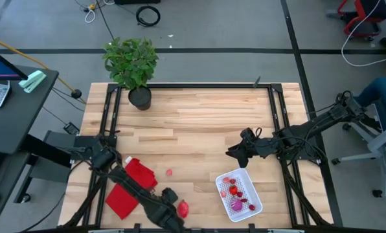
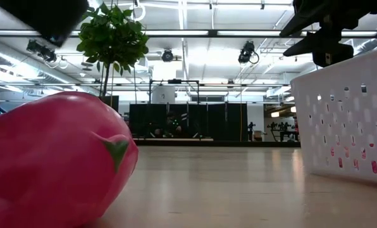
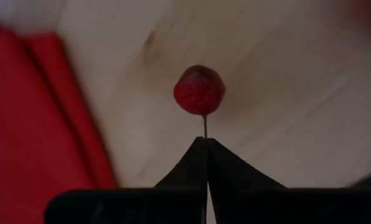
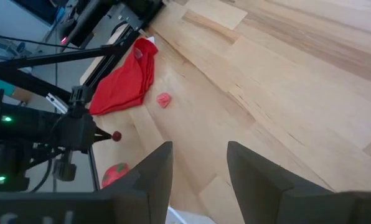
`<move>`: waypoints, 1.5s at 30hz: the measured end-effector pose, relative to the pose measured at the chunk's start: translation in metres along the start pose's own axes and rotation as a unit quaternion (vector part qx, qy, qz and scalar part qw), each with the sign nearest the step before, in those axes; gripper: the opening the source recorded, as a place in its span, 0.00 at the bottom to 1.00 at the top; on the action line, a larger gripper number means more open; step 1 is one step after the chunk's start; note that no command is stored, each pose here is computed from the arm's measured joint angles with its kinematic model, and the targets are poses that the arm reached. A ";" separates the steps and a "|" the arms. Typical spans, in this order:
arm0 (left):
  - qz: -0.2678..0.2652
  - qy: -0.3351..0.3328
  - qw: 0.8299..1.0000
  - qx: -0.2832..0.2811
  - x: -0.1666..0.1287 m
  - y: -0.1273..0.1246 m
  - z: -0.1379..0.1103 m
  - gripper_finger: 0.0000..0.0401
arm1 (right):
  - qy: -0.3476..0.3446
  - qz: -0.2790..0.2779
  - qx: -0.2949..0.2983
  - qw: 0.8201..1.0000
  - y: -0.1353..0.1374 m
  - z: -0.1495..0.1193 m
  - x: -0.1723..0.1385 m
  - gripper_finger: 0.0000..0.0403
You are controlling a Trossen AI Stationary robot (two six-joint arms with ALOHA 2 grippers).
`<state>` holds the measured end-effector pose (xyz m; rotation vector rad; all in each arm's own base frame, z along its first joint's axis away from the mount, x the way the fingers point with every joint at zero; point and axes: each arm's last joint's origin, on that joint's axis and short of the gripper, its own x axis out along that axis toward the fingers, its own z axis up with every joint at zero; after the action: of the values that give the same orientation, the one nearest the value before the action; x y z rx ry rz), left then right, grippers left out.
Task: Pick and placing Produce into tupperware
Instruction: Put the red cherry into the white basket
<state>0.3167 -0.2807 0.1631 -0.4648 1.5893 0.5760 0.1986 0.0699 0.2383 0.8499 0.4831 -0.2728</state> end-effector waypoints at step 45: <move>-0.314 -0.284 0.895 0.144 -0.073 -0.028 0.208 0.01 | 0.178 -0.170 0.044 0.968 -0.037 -0.022 -0.011 0.40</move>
<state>0.5050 -0.1779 0.2218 -0.4948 0.8632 -0.0363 0.1675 0.0636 0.2073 0.9044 0.9625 -0.4627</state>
